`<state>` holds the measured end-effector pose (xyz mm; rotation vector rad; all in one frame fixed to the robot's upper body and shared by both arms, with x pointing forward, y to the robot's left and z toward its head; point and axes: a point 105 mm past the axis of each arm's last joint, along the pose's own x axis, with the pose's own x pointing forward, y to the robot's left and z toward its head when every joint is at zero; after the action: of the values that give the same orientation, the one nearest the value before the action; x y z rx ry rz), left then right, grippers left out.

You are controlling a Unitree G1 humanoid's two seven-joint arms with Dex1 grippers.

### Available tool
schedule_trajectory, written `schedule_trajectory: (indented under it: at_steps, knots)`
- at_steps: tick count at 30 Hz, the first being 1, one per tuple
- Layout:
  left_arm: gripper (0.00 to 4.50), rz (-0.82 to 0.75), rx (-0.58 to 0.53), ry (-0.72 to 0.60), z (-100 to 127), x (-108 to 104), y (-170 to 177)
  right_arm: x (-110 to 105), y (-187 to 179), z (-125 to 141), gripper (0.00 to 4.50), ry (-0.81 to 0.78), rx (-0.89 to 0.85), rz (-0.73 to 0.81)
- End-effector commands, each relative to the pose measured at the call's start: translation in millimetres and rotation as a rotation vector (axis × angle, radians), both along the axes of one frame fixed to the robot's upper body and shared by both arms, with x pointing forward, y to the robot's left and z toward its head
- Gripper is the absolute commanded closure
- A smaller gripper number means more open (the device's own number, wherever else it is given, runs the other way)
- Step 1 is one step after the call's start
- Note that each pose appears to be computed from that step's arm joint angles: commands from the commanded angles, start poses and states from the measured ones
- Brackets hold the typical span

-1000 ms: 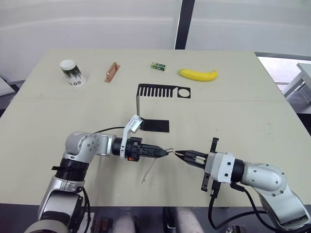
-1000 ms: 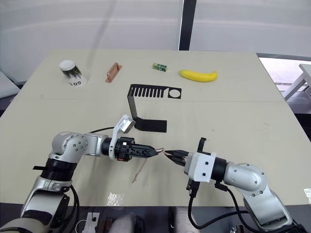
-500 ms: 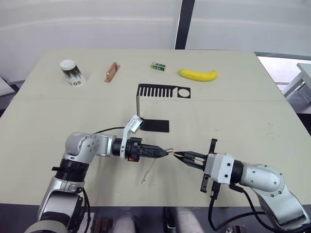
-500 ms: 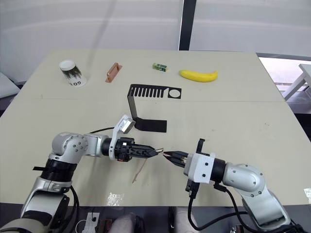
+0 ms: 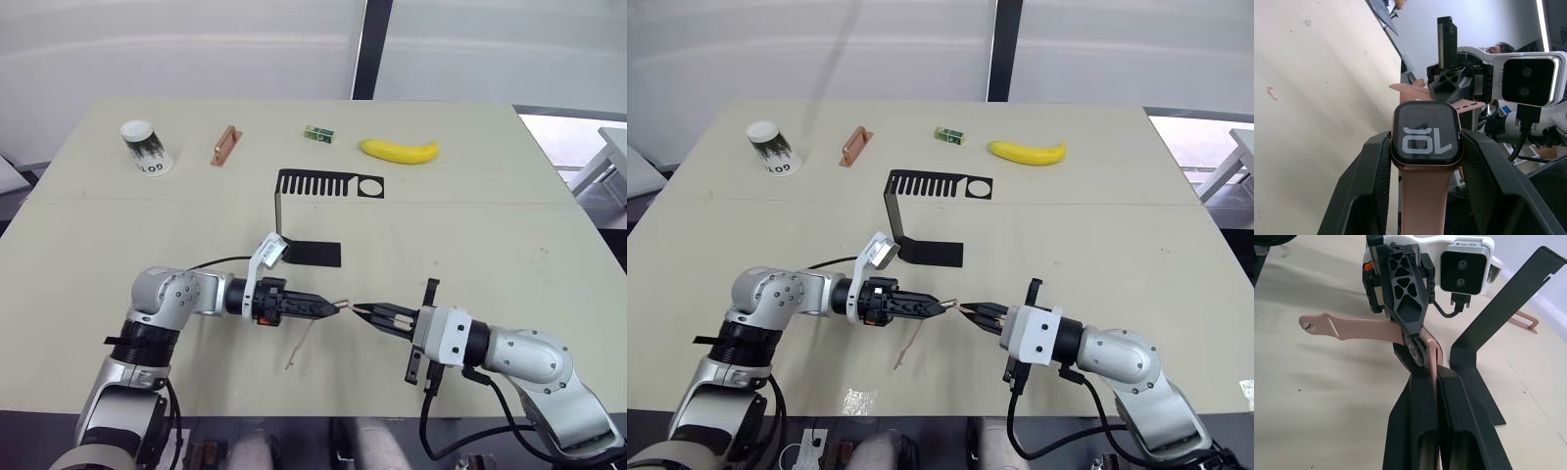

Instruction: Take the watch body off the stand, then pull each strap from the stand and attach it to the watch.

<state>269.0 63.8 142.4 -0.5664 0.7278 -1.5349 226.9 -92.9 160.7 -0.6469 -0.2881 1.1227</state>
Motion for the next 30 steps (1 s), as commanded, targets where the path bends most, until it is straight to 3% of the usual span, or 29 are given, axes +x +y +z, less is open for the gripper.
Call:
schedule_trajectory:
  at_steps: [1,30]
  knots:
    - [2.9,-0.017,-0.011,-0.034,5.1,-4.4,-1.9,-3.0,0.4,12.2,4.5,-0.044,0.036,0.016]
    - [2.9,-0.019,-0.016,-0.038,5.3,-4.7,-3.8,0.8,0.1,3.8,4.5,-0.037,-0.005,0.007]
